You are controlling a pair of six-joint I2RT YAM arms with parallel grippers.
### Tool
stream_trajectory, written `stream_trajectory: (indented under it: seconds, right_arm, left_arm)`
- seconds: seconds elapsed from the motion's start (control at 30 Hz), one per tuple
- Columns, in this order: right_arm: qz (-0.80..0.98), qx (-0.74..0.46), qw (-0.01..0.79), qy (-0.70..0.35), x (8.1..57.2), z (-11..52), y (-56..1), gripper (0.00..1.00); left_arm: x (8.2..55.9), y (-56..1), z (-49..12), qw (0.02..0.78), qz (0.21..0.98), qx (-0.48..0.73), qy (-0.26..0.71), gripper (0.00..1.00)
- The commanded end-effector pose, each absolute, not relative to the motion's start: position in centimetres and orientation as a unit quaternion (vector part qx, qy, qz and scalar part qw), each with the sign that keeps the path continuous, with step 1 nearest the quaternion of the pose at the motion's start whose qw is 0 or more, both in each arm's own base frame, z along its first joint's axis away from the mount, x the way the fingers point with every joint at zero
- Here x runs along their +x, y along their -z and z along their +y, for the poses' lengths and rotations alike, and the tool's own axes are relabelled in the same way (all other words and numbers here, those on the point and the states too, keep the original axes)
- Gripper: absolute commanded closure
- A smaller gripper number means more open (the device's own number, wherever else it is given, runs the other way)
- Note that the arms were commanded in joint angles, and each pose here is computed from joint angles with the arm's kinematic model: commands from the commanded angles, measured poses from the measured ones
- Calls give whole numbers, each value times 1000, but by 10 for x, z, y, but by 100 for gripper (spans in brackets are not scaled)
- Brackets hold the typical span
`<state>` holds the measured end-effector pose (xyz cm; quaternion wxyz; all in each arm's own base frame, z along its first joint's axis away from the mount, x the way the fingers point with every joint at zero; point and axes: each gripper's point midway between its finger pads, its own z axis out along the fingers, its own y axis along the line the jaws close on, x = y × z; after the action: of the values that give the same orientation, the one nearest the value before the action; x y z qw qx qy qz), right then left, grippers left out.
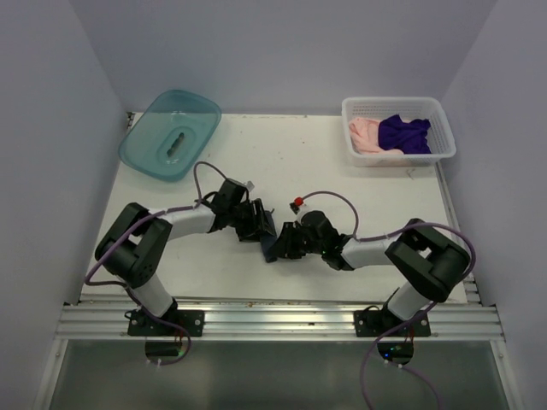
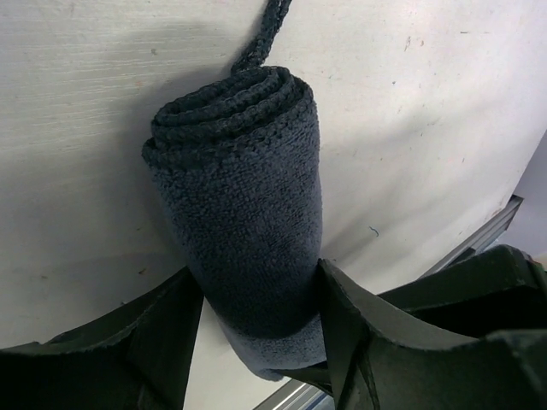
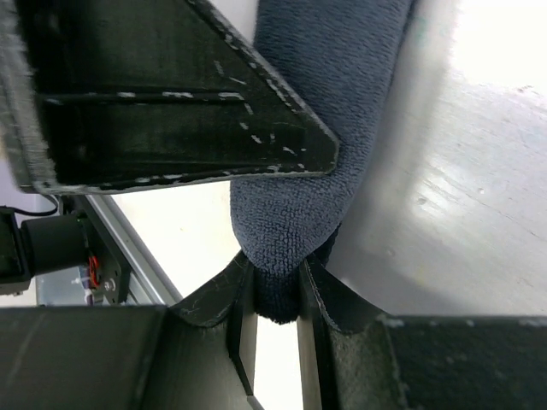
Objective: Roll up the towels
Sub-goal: Place the rolled towel into the container
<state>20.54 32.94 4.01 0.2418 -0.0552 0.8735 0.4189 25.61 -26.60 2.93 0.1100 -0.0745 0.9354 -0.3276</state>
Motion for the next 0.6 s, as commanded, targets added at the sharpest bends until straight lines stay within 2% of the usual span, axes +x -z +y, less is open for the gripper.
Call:
stream_trajectory:
  seconds: [0.0, 0.07, 0.23, 0.33, 0.57]
  right_arm:
    - [864, -44, 245, -438, 209, 333, -41, 88]
    - [867, -45, 242, -433, 208, 332, -37, 85]
    - [877, -69, 258, -399, 212, 323, -39, 46]
    - [882, -79, 277, -372, 219, 313, -52, 35]
    - [886, -84, 348, -293, 239, 272, -99, 30]
  left_arm:
    - [254, -23, -273, 100, 933, -77, 336, 42]
    - [254, -23, -275, 98, 933, -79, 338, 48]
    - [260, -32, -275, 111, 931, -84, 338, 66]
    - [269, -39, -269, 127, 935, -88, 319, 73]
    - [297, -67, -254, 166, 934, -99, 301, 76]
